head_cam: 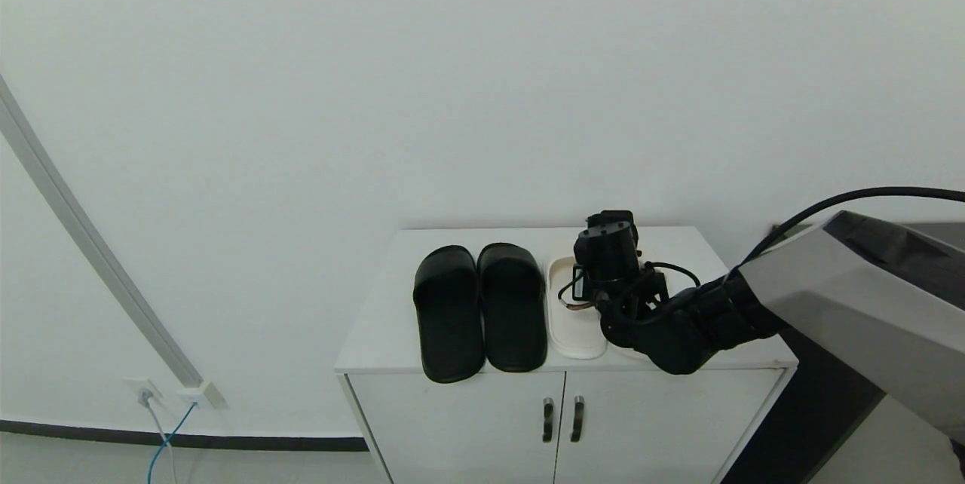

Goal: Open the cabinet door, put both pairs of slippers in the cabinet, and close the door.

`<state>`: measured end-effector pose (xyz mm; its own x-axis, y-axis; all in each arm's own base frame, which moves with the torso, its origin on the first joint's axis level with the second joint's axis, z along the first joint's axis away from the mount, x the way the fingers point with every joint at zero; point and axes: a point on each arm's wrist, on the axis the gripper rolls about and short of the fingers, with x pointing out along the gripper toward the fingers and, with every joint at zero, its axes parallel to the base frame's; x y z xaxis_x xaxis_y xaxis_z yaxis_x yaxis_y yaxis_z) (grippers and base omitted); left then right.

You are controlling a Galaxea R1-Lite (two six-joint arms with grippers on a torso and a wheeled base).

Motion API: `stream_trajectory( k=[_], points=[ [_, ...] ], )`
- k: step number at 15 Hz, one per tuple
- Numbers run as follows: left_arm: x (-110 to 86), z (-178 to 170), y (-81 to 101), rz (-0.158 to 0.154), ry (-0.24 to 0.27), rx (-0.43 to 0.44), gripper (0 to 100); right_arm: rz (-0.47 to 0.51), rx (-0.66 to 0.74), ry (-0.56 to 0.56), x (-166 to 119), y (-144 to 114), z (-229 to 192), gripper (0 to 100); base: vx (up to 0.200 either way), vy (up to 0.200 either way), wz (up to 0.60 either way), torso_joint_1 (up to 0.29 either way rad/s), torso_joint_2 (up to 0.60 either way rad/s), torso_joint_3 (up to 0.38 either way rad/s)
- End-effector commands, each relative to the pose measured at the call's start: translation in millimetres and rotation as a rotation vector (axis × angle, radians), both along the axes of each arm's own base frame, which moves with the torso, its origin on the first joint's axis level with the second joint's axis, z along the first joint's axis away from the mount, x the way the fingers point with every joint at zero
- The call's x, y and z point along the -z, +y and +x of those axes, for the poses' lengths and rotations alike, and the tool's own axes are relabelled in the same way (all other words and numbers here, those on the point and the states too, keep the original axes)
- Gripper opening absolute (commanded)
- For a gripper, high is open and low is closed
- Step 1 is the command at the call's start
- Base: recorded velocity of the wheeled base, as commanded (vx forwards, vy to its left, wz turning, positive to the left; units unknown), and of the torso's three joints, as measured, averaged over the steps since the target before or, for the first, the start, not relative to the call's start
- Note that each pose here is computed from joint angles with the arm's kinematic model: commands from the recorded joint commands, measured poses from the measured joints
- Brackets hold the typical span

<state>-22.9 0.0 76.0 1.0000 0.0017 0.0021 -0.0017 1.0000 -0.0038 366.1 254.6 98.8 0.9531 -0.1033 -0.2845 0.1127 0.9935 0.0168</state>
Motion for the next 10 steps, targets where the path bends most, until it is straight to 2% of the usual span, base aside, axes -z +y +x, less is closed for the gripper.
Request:
stream_trajectory(
  k=[1, 3, 6, 10],
  points=[
    [-0.1, 0, 0.0, -0.001, 0.001, 0.0, 0, 0.002, 0.006, -0.003, -2, -3, 1, 0, 0.0, 0.0, 0.0, 0.0, 0.0, 0.0],
    [-0.1, 0, 0.0, -0.001, 0.001, 0.0, 0, 0.005, 0.005, -0.014, -9, -4, -1, 0, 0.0, 0.0, 0.0, 0.0, 0.0, 0.0],
    [0.1, 0, 0.0, -0.001, 0.002, 0.0, 0, 0.012, -0.055, -0.069, -57, -18, -25, 0, 0.0, 0.0, 0.0, 0.0, 0.0, 0.0],
    [-0.1, 0, 0.0, -0.001, 0.001, -0.001, 0, 0.002, -0.317, -0.066, -96, -51, -89, 0, 0.0, 0.0, 0.0, 0.0, 0.0, 0.0]
  ],
)
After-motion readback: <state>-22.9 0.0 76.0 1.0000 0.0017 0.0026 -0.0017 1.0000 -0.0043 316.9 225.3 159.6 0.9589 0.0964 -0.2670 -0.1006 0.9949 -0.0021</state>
